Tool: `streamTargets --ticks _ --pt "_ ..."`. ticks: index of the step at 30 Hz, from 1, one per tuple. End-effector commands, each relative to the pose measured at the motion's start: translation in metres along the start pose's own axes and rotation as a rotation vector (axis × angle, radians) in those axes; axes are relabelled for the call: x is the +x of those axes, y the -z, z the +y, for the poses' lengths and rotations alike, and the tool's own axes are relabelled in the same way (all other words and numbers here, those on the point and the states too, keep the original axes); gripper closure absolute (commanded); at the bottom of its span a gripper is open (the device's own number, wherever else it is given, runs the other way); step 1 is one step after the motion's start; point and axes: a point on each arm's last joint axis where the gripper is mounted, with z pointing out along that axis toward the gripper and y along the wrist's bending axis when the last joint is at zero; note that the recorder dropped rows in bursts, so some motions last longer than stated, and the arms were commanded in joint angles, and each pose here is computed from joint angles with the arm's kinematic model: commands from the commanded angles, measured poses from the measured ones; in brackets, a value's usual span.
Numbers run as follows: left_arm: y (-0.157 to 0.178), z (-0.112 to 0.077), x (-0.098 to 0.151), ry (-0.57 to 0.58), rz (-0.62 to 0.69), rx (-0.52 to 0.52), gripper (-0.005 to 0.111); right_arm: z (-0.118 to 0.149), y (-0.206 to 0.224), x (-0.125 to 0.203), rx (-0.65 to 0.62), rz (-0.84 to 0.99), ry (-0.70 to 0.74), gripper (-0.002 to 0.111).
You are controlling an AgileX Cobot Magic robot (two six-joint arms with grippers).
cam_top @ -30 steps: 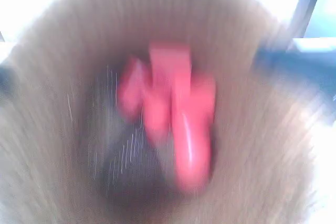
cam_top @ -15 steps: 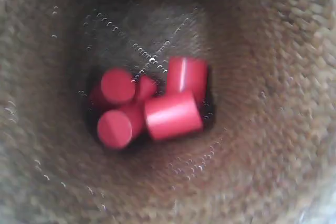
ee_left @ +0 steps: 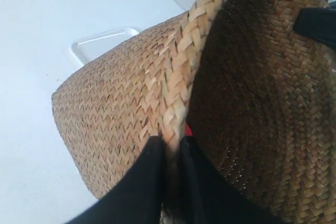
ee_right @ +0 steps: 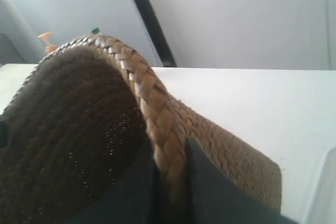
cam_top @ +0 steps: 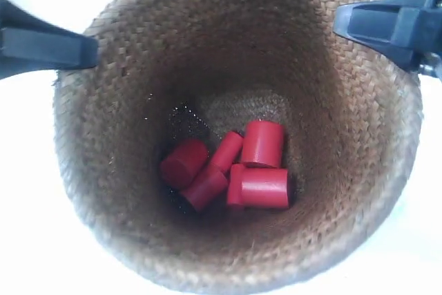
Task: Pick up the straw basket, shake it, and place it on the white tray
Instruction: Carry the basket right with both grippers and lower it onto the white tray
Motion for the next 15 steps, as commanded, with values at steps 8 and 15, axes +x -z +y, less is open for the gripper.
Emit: streamTargets --ticks 8,15 --pt "-0.054 0.011 -0.044 -0.033 0.085 0.037 0.107 -0.043 0.000 -0.035 0.426 -0.259 -0.039 0.108" --pt "-0.120 0.030 -0.053 -0.054 0.200 0.007 0.107 -0.079 0.004 -0.030 0.606 -0.250 -0.046 0.108"
